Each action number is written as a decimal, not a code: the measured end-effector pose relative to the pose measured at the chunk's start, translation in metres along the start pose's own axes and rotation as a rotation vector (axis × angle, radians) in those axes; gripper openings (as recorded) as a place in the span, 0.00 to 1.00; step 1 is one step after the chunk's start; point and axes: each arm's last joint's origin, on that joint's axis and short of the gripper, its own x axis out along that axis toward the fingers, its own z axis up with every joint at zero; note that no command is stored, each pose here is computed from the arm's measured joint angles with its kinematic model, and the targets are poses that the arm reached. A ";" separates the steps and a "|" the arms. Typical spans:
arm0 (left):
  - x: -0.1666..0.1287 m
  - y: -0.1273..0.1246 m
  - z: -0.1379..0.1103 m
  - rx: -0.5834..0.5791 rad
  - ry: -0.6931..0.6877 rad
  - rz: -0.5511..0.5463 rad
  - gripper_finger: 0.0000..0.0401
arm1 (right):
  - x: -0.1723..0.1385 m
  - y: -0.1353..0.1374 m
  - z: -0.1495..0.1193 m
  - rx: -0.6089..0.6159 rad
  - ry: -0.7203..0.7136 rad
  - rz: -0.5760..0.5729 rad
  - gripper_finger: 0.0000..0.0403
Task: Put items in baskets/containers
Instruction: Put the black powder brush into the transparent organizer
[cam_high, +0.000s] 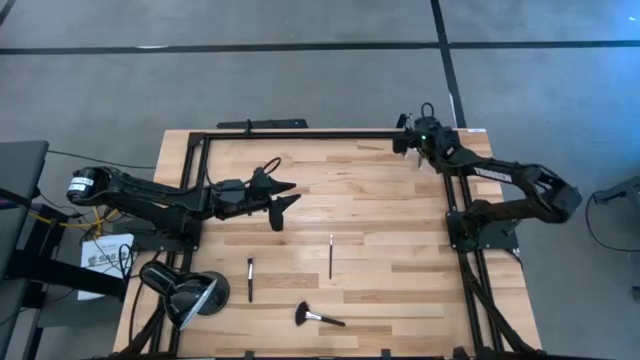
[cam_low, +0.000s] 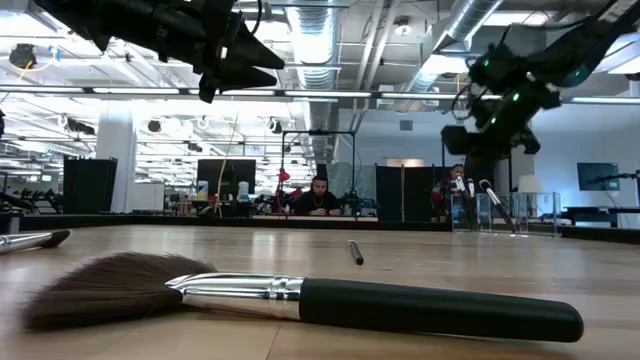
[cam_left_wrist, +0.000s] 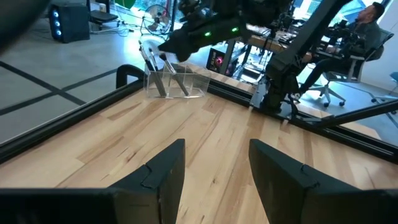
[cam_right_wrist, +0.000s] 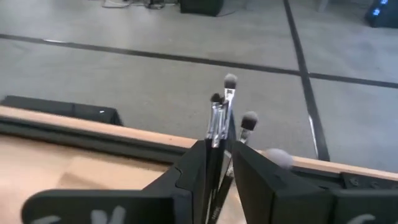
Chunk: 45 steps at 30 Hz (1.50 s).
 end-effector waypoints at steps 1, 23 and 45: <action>0.000 0.000 0.000 0.000 0.000 0.000 0.43 | -0.006 0.000 0.002 -0.004 -0.005 0.014 0.19; 0.000 0.000 0.000 -0.027 0.000 0.001 0.43 | -0.114 0.078 -0.049 -0.192 0.178 0.615 0.20; -0.001 -0.022 -0.016 -0.201 0.036 0.048 0.43 | -0.132 0.094 -0.050 -0.450 0.042 0.847 0.20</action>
